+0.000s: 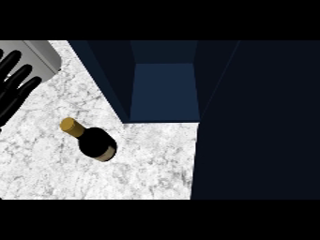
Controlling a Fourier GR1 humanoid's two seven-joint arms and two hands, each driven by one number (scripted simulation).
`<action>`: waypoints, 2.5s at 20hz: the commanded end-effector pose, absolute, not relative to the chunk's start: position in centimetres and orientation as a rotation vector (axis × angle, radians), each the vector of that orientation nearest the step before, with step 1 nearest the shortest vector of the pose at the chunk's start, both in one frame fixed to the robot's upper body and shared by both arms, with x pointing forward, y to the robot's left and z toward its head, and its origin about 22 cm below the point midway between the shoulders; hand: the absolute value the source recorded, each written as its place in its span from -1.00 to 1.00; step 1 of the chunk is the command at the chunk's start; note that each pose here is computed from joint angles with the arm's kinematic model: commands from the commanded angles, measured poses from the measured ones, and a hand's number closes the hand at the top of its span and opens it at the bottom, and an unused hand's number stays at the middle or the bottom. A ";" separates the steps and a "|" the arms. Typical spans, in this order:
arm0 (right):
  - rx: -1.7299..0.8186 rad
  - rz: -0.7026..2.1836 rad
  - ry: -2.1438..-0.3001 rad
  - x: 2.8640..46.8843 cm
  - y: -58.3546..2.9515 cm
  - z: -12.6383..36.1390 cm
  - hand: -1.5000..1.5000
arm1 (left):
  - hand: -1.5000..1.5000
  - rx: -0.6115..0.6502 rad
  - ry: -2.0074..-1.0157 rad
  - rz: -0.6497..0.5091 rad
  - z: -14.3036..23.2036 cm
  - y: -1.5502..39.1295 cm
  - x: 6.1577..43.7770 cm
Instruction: Pick up the wine, place it into the cabinet and close the cabinet
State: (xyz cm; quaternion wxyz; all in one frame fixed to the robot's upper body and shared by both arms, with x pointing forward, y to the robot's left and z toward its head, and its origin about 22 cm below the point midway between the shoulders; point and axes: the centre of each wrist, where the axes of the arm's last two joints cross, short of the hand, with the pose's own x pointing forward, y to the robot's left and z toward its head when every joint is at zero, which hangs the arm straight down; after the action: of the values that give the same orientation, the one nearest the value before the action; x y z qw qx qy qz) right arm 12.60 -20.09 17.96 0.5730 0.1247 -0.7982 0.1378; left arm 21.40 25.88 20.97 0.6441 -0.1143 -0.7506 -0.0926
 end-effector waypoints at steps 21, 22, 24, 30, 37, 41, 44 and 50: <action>0.394 0.310 -1.931 7.6 -20.7 21.7 -1.00 | -1.00 -0.236 -1.561 -0.233 7.6 29.4 26.5; 0.368 0.311 -1.947 7.4 -20.9 21.6 -1.00 | -1.00 -0.221 -1.541 -0.257 6.8 28.9 25.9; 0.383 0.318 -1.954 7.3 -21.1 21.9 -1.00 | -1.00 -0.210 -1.536 -0.234 5.3 30.3 25.7; 0.377 0.333 -1.947 7.5 -21.2 21.6 -1.00 | -1.00 -0.165 -1.523 -0.219 2.7 29.9 26.8; 0.381 0.291 -1.941 7.5 -20.8 20.9 -1.00 | -1.00 -0.171 -1.474 -0.213 0.4 30.7 28.3; 0.361 0.348 -1.933 7.5 -21.1 21.3 -1.00 | -1.00 -0.160 -1.460 -0.247 -0.8 31.0 30.0; 0.391 0.331 -1.937 7.4 -20.8 21.2 -1.00 | -1.00 -0.199 -1.437 -0.247 -2.4 32.4 29.2; 0.366 0.328 -1.961 7.8 -21.0 21.6 -1.00 | -1.00 -0.243 -1.436 -0.269 -5.0 29.3 29.3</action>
State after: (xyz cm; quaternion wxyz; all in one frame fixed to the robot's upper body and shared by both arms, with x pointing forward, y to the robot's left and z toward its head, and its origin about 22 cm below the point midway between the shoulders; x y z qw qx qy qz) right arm 12.39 -19.70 18.03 0.5728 0.1269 -0.7972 0.1428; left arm 28.69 30.63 -3.92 0.7365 -0.1016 -0.6581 -0.1188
